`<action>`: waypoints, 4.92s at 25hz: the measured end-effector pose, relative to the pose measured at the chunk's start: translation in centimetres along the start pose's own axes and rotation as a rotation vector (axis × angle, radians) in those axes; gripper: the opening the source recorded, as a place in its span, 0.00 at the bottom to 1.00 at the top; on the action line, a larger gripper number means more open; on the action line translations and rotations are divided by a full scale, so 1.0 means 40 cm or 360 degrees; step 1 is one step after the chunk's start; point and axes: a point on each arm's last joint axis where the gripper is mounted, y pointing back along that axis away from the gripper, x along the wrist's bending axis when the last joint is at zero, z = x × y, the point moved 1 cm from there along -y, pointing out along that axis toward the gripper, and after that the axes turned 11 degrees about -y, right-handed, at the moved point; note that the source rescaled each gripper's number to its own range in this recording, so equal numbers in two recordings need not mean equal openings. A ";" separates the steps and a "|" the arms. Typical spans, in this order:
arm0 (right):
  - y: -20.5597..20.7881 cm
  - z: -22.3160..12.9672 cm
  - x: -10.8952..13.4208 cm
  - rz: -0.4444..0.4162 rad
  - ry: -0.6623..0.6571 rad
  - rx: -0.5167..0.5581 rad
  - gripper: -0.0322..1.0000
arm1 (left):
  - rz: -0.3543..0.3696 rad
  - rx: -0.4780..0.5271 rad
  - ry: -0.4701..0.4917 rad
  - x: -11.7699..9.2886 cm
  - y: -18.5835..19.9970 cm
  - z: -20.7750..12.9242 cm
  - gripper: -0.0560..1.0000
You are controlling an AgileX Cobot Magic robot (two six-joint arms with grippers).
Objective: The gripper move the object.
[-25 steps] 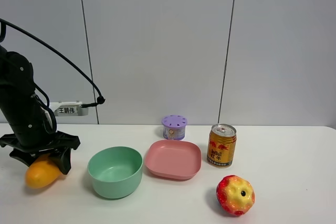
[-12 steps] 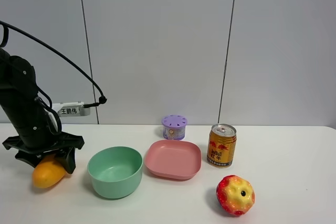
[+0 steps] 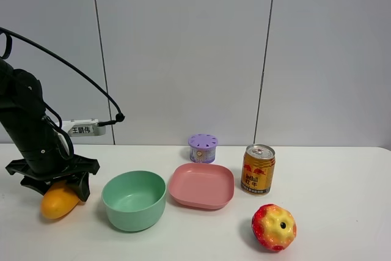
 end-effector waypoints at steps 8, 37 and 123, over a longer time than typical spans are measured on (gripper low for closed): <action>0.000 0.000 0.000 0.0000 0.0000 0.0000 1.00 | 0.0000 0.0006 -0.0010 0.000 -0.004 -0.001 0.06; 0.000 0.000 0.000 0.0000 0.0000 0.0000 1.00 | -0.0003 -0.0074 -0.0111 -0.007 0.063 0.015 0.51; 0.000 0.000 0.000 0.0000 0.0000 0.0000 1.00 | 0.0428 -0.1239 0.0053 -0.099 0.673 -0.750 0.80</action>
